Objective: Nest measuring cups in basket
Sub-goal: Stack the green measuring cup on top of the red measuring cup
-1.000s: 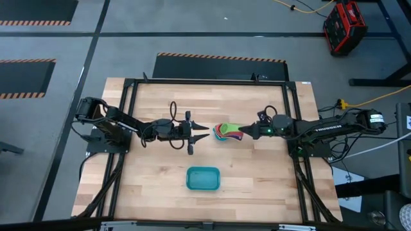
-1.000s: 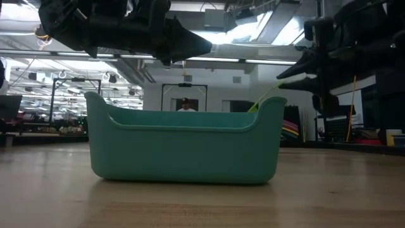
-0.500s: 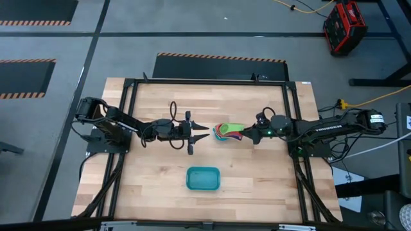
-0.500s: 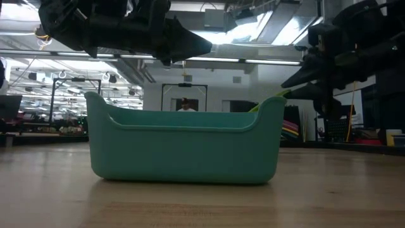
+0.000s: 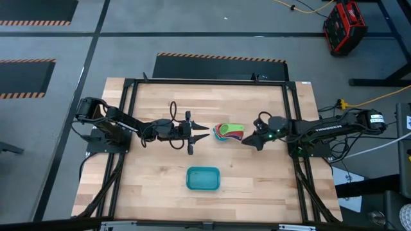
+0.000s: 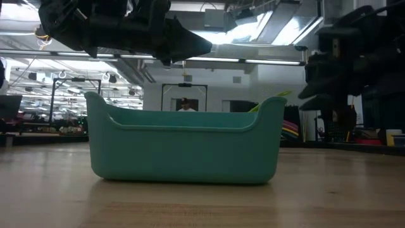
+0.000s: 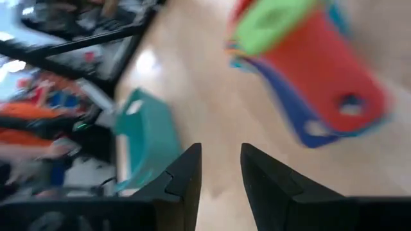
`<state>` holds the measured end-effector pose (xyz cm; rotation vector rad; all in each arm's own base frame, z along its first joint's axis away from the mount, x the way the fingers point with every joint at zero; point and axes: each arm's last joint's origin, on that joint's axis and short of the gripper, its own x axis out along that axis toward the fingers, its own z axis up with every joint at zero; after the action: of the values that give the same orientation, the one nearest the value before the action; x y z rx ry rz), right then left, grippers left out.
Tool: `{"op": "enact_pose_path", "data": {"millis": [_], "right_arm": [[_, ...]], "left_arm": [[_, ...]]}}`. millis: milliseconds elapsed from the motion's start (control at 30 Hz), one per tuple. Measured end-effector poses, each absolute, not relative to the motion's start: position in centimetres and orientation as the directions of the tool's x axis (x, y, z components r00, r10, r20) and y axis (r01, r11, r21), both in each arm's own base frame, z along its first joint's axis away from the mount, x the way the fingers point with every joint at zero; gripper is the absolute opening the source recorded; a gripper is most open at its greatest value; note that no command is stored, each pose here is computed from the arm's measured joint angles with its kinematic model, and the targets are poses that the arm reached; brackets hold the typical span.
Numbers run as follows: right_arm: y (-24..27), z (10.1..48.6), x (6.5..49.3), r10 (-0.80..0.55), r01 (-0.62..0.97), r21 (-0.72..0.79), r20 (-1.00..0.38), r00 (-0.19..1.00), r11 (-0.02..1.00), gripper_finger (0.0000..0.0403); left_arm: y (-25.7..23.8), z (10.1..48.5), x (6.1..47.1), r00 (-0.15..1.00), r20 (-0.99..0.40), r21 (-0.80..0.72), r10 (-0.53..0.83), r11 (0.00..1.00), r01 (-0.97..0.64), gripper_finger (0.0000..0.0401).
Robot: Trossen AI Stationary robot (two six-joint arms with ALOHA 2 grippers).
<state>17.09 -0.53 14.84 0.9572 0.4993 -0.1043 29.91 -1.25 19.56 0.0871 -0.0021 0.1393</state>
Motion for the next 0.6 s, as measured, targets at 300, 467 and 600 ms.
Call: {"op": "enact_pose_path", "data": {"millis": [300, 467, 600], "right_arm": [[-0.4, 19.7, 19.2, 0.217, 0.029, 0.747, -0.23, 0.949, 0.664, 0.0113], [-1.2, 21.6, 19.9, 0.118, 0.048, 0.652, -0.208, 0.971, 0.757, 0.0113], [-2.0, 21.3, 19.8, 0.053, 0.125, 0.6, -0.27, 0.961, 0.79, 0.0113]], "left_arm": [[-1.3, 19.6, 29.9, 0.99, 0.008, 0.086, 0.139, 0.987, -0.139, 0.0112], [-1.3, 19.6, 29.9, 0.99, 0.008, 0.085, 0.139, 0.987, -0.139, 0.0112], [-1.3, 19.6, 29.9, 0.99, 0.008, 0.085, 0.138, 0.987, -0.139, 0.0112]]}}
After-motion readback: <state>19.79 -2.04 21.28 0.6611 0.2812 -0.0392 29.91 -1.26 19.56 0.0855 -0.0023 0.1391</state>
